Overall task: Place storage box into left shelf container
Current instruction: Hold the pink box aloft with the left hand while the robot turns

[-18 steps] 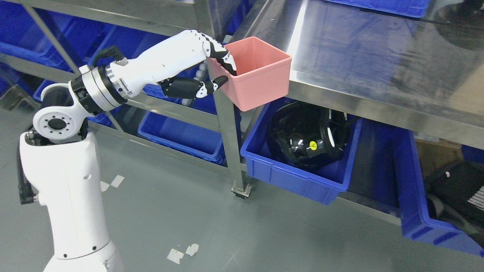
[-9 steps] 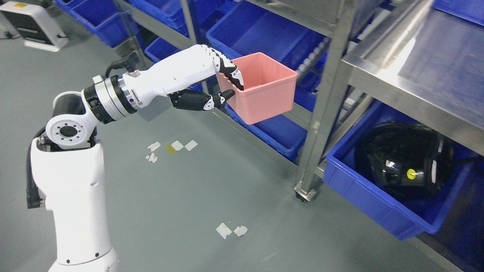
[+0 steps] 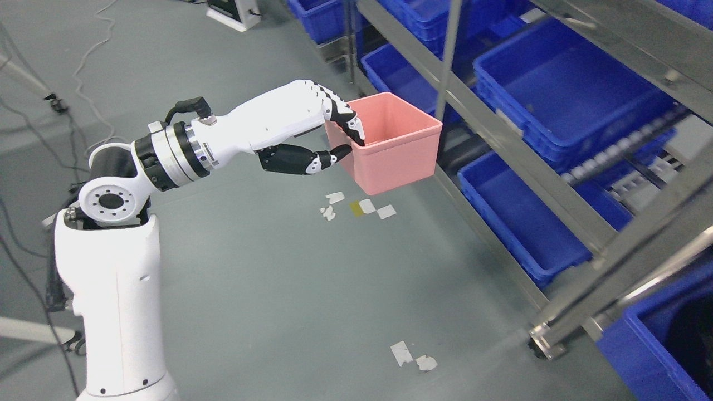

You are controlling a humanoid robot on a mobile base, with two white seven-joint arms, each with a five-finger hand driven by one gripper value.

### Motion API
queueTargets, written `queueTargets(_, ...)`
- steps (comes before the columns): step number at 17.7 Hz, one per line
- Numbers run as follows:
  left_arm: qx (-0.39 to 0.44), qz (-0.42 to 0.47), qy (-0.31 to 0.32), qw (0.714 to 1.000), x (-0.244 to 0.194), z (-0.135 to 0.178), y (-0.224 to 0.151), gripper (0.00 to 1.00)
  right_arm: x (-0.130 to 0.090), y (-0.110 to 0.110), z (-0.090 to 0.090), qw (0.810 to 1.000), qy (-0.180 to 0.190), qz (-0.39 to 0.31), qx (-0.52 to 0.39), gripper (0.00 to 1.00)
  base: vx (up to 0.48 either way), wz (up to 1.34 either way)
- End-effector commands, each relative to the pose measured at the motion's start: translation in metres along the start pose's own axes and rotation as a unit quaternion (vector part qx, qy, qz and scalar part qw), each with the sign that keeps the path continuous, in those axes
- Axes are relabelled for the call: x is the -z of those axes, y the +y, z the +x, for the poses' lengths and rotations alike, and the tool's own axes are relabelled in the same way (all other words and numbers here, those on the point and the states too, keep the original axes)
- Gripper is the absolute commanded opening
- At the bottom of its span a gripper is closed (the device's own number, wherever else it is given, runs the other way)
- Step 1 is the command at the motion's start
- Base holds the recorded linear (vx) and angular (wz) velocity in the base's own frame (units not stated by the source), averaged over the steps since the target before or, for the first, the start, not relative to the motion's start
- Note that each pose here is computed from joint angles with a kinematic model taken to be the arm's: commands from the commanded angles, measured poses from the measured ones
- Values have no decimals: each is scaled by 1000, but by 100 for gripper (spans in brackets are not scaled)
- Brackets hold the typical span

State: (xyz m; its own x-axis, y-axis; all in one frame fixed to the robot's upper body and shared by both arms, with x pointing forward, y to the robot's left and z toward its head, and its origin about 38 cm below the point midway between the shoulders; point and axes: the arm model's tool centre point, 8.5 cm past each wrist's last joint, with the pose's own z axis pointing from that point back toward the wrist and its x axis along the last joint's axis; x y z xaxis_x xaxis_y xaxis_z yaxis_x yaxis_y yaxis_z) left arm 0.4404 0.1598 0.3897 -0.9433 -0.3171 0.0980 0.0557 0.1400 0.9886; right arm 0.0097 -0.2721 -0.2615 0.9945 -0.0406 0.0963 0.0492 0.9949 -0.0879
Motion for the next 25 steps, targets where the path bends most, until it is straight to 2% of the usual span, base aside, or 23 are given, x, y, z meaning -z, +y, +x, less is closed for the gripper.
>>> queueTargets(1, -6, -16, -3, 1000, 3, 1, -12, 1, 0, -11, 2, 1000, -5, -9, 1, 100, 194, 803)
queueTargets(9, -17, -22, -1, 1000, 1, 0, -25, 1, 0, -11, 2, 1000, -5, -9, 1, 100, 304, 608)
queueTargets(25, -27, -31, -3, 999, -2, 0, -43, 1, 0, -11, 2, 1000, -5, -9, 1, 100, 432, 141)
